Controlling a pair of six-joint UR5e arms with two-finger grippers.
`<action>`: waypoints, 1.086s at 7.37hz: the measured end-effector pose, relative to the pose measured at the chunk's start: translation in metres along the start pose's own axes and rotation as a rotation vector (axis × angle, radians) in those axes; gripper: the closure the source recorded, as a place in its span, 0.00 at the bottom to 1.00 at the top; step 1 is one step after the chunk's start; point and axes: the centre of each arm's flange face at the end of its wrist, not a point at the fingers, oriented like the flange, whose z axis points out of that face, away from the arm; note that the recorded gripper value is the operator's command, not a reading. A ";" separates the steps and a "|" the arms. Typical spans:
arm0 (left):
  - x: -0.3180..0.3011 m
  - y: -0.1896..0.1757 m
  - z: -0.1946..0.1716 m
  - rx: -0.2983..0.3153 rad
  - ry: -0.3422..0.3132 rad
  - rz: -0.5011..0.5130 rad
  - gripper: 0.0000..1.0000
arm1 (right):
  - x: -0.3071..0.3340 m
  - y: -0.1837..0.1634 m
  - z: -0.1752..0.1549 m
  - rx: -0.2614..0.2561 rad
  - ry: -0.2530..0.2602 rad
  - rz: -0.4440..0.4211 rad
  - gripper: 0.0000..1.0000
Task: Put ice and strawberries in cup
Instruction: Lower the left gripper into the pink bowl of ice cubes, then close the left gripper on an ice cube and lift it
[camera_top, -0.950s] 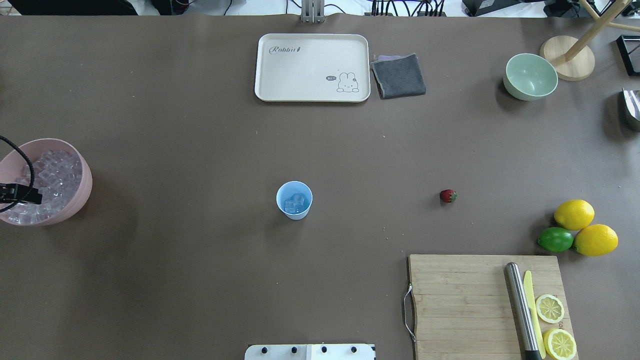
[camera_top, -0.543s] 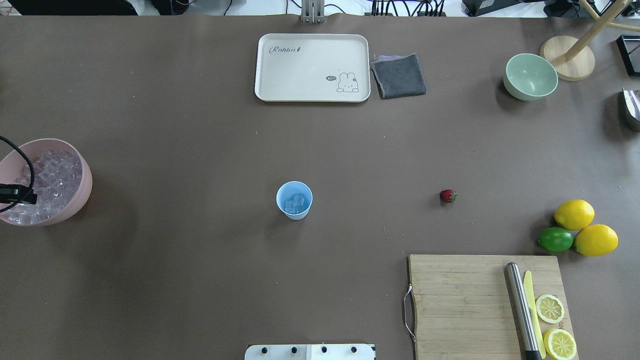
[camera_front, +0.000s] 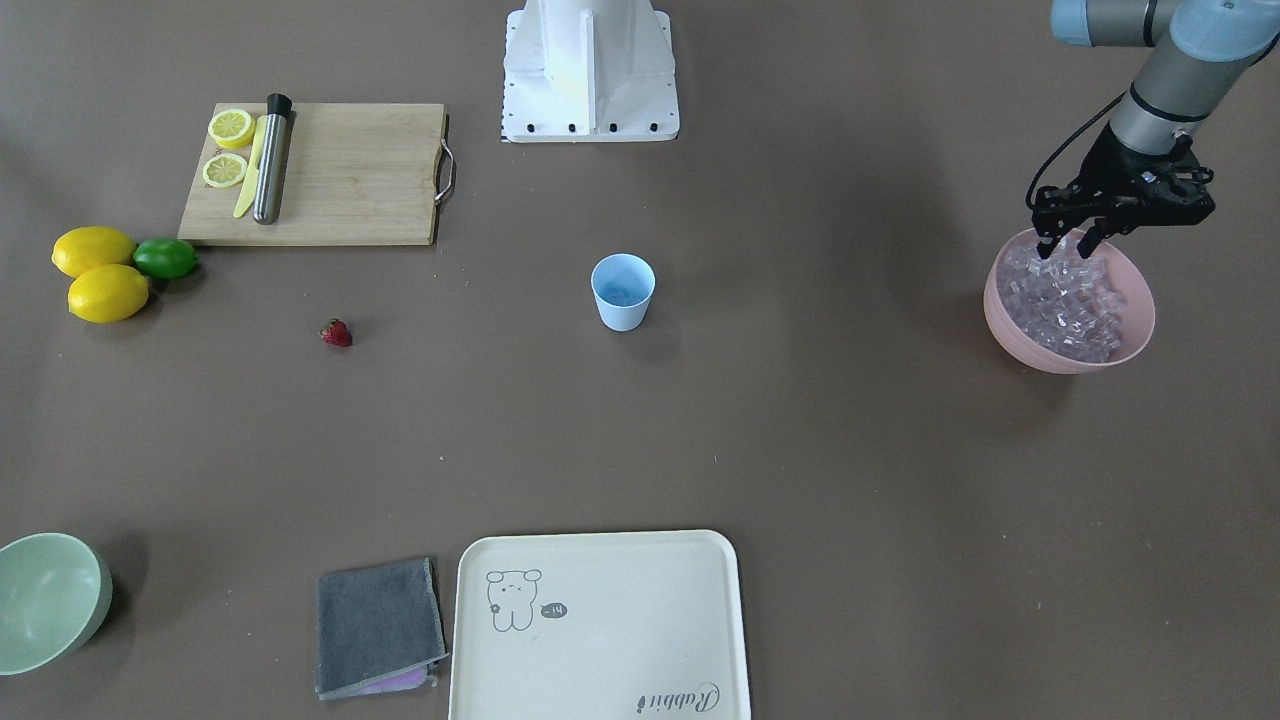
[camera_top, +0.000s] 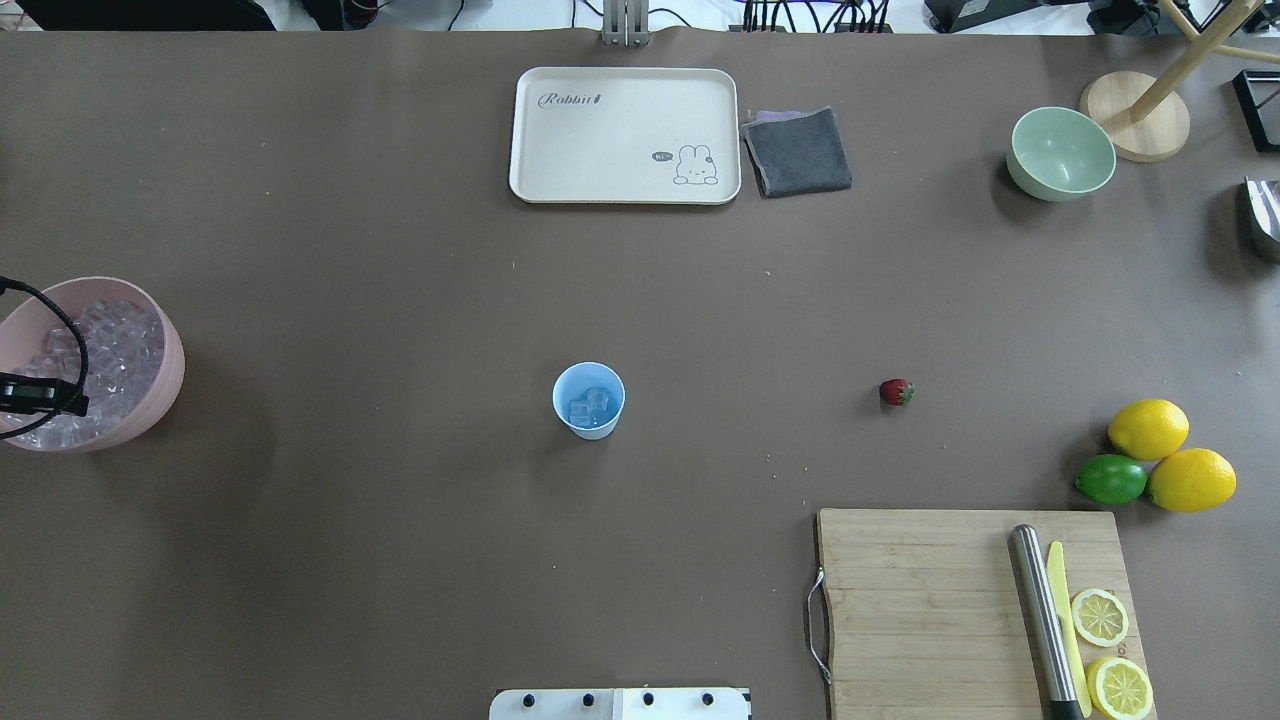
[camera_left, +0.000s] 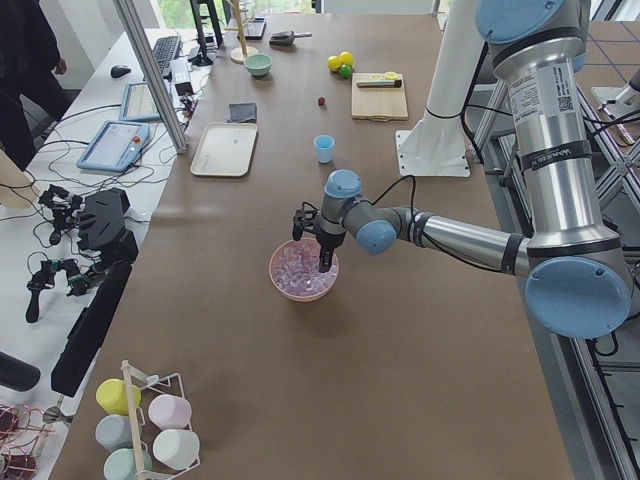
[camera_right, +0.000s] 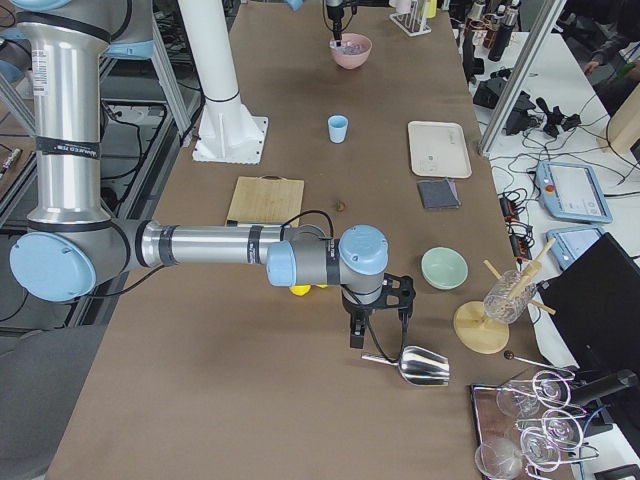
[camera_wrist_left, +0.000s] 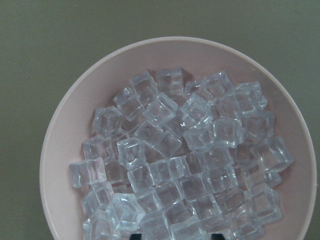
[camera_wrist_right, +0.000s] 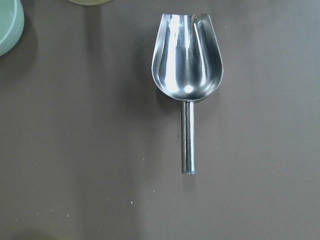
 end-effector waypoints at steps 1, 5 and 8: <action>0.001 0.001 0.001 -0.003 -0.001 0.002 0.44 | 0.000 0.000 0.000 0.000 0.000 -0.001 0.00; 0.001 0.006 0.005 -0.015 -0.004 0.008 0.44 | 0.000 0.001 0.000 -0.001 0.000 -0.004 0.00; -0.001 0.008 0.005 -0.019 -0.008 0.007 0.44 | 0.001 0.001 0.001 -0.002 0.000 0.001 0.00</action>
